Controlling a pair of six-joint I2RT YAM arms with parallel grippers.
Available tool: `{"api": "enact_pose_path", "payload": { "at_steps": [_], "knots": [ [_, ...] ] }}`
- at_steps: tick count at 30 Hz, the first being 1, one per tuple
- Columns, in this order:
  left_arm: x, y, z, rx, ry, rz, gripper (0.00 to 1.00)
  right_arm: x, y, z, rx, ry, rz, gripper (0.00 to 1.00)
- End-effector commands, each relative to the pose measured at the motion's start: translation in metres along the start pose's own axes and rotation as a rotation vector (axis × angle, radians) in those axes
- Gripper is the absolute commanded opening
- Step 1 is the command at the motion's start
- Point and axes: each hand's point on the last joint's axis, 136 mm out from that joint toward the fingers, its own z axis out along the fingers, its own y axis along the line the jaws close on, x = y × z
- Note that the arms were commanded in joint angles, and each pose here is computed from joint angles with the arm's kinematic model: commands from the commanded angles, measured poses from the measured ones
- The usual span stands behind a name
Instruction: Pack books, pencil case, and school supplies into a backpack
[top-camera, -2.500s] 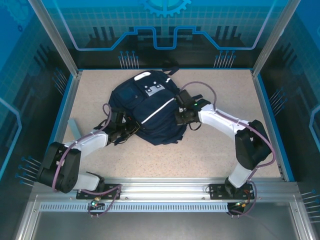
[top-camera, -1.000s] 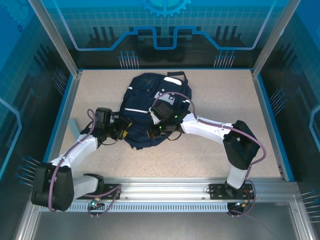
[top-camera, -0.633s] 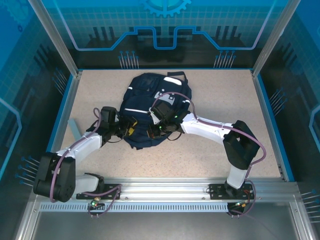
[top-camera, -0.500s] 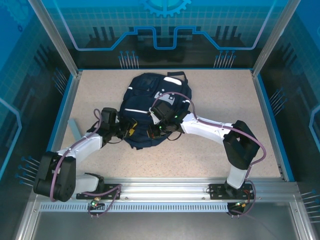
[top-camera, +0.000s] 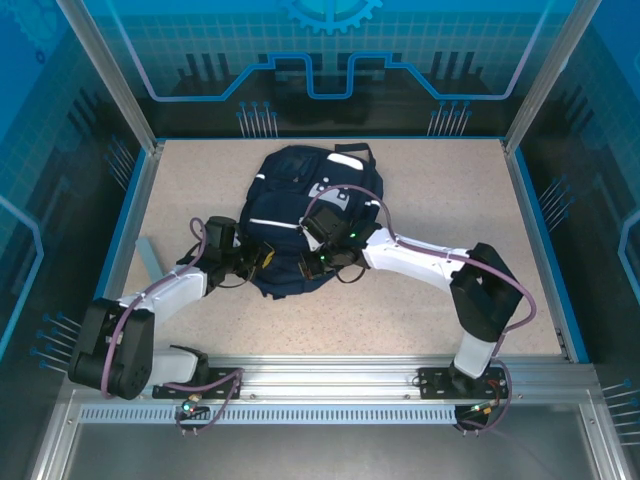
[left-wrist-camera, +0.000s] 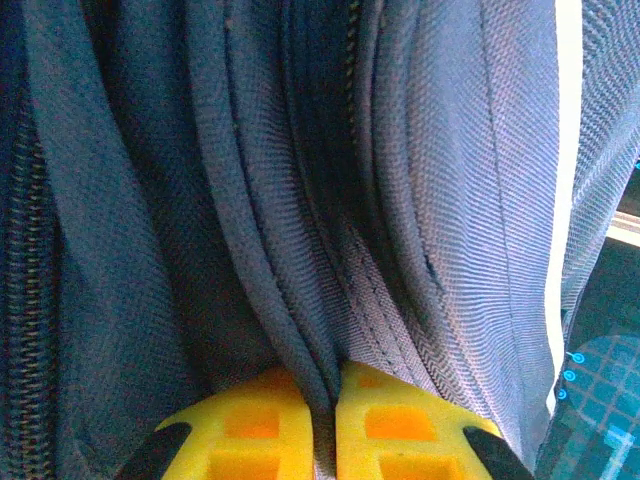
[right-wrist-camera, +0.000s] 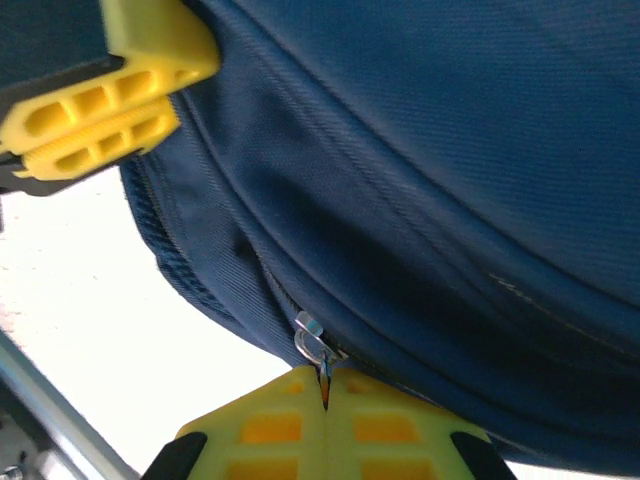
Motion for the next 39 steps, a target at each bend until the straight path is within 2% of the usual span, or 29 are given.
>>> {"api": "enact_pose_path", "payload": {
  "at_steps": [1,8,14,23,30,37,38,39],
  "knots": [
    [-0.006,0.027,-0.008,-0.117,-0.055,0.032,0.03,0.004,-0.035,-0.025,0.117,-0.018,-0.032,0.00],
    [0.001,0.036,-0.017,-0.139,-0.038,0.053,0.00,0.000,-0.098,-0.043,0.237,-0.042,0.022,0.00],
    [0.011,0.046,-0.022,-0.181,0.010,0.095,0.00,-0.025,-0.128,-0.049,0.312,-0.058,0.090,0.00],
    [0.019,0.055,-0.027,-0.214,0.068,0.138,0.00,-0.043,-0.178,-0.043,0.430,0.001,0.281,0.00],
    [0.022,0.057,-0.029,-0.202,0.087,0.171,0.00,-0.045,-0.196,-0.039,0.493,0.033,0.392,0.00],
    [0.021,0.048,-0.032,-0.181,0.083,0.222,0.00,-0.054,-0.194,-0.045,0.471,0.018,0.419,0.00],
    [0.021,0.047,-0.032,-0.176,0.086,0.221,0.00,-0.056,-0.187,-0.043,0.424,0.028,0.398,0.03],
    [0.021,0.044,-0.031,-0.163,0.086,0.221,0.00,-0.060,-0.178,-0.044,0.376,0.027,0.371,0.11]
  ]
}}
